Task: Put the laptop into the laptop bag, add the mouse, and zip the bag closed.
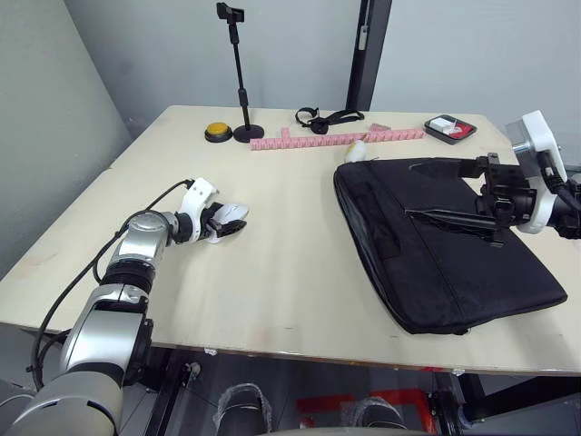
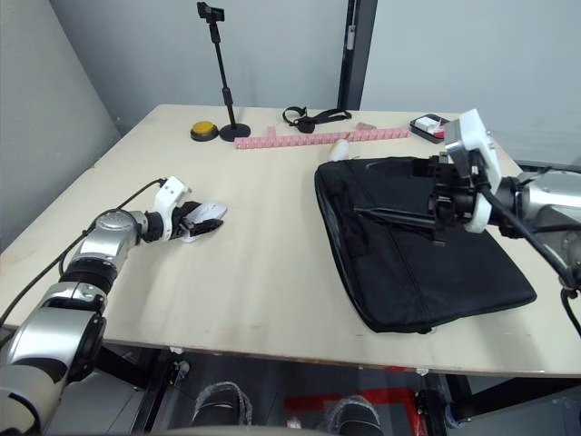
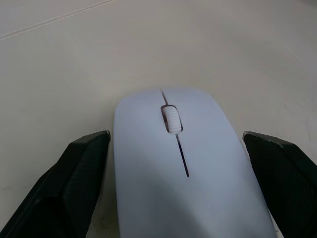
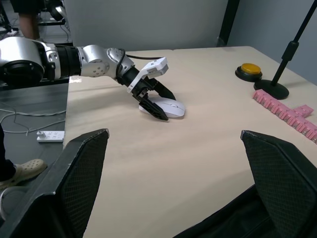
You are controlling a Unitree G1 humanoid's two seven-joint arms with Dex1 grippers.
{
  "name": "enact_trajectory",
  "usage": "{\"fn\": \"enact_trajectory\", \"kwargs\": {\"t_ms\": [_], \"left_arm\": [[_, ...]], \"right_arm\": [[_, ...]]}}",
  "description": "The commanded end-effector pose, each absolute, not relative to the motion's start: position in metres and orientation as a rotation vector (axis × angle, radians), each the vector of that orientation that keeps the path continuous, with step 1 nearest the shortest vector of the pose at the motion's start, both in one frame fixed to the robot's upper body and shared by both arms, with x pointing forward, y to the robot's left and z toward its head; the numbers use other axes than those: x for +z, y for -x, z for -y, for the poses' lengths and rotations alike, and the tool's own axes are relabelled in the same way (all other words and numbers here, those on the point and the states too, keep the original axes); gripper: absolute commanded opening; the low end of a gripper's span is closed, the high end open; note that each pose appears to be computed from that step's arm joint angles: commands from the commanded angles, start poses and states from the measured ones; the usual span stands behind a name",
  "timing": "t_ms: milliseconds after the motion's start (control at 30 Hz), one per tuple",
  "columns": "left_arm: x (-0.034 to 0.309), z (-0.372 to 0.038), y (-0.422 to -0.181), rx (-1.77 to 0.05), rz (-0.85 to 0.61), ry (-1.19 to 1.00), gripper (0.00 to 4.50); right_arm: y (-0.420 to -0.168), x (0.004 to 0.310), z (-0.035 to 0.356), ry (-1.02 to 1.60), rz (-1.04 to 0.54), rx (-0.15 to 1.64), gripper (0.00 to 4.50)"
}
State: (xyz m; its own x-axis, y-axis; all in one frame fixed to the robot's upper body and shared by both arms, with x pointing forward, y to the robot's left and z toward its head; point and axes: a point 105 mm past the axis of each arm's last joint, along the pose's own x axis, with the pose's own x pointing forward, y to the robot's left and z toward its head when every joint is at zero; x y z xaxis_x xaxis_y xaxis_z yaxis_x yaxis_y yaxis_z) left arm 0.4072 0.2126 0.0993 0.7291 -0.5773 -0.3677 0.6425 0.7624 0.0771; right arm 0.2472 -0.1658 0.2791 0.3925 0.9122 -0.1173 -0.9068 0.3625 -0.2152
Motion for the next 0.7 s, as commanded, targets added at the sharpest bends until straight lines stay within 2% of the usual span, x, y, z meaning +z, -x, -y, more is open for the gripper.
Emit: {"fn": "enact_trajectory", "kwargs": {"t_ms": [33, 133, 167, 333, 467, 600, 700], "left_arm": [[0.103, -0.215, -0.402, -0.712, -0.318, -0.239, 3.96], [0.103, -0.218, -0.402, -0.712, -0.323, -0.242, 3.01], [0.104, -0.219, -0.402, -0.711, -0.323, -0.244, 2.87], [0.118, -0.21, -0.397, -0.826, -0.281, -0.303, 2.88], [0.131, -0.186, -0.379, -1.064, -0.244, -0.342, 2.88], [0.147, -0.164, -0.367, -1.238, -0.204, -0.416, 2.88], [0.16, -0.15, -0.365, -1.286, -0.144, -0.425, 2.88]], "right_arm": [[-0.244, 0.286, 0.16, 0.263, 0.059, 1.184, 4.5], [-0.248, 0.282, 0.158, 0.246, 0.041, 1.166, 4.5], [-0.249, 0.281, 0.158, 0.239, 0.035, 1.16, 4.5], [-0.272, 0.265, 0.155, 0.206, -0.048, 1.03, 4.5], [-0.29, 0.248, 0.144, 0.134, -0.126, 0.943, 4.5], [-0.33, 0.22, 0.143, 0.08, -0.24, 0.679, 4.5], [-0.34, 0.204, 0.148, 0.099, -0.292, 0.569, 4.5]]}}
